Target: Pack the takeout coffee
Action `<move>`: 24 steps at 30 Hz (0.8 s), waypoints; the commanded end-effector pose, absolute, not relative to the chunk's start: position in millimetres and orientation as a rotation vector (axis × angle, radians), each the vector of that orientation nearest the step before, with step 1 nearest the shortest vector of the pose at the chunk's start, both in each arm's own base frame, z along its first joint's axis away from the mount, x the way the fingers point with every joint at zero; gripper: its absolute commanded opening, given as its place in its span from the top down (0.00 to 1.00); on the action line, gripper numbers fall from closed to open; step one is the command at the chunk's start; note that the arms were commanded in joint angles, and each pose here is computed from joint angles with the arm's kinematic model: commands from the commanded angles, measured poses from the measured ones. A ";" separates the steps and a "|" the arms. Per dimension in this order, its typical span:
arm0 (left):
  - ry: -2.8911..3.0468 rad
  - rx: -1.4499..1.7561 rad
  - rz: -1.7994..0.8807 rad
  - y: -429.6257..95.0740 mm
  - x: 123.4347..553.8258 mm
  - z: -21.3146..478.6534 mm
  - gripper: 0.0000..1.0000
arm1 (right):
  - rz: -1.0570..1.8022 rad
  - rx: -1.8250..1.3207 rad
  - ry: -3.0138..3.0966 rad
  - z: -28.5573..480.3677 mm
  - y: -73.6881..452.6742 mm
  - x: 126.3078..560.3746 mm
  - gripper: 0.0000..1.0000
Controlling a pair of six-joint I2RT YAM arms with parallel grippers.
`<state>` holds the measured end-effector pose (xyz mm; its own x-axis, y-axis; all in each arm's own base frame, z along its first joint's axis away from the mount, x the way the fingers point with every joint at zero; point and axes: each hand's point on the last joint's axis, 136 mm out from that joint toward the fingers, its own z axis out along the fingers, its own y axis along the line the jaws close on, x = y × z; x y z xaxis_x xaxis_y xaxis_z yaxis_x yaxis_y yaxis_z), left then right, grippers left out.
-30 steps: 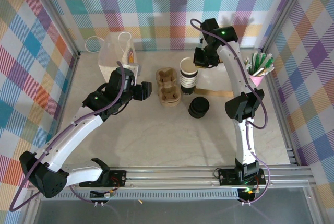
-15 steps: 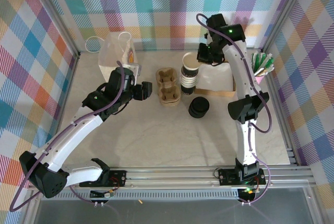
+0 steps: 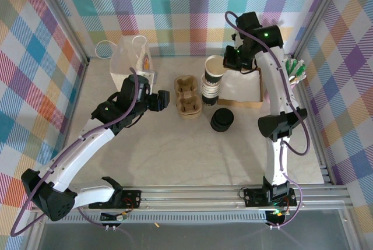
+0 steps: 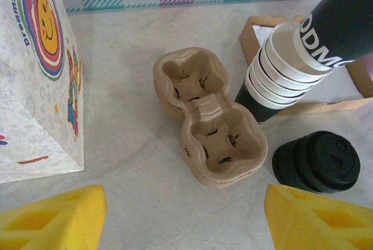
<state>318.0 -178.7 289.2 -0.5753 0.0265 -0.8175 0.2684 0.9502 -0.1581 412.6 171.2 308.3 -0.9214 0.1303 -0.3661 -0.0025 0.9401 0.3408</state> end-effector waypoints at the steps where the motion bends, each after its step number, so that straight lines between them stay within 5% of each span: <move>1: 2.114 0.196 -0.349 -179.0 316.0 309.6 0.28 | 0.532 0.093 2.679 334.1 167.3 390.5 1.00; 24: 2.198 0.128 -0.332 -160.2 293.8 322.8 0.29 | 0.544 -0.160 2.822 345.5 203.6 283.9 1.00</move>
<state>309.0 -170.7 314.2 -0.5855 -0.0079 -0.8107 0.2391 0.9538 -0.1820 331.9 214.0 356.5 -0.9157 -0.0074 -0.4019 -0.1785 0.9033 0.3901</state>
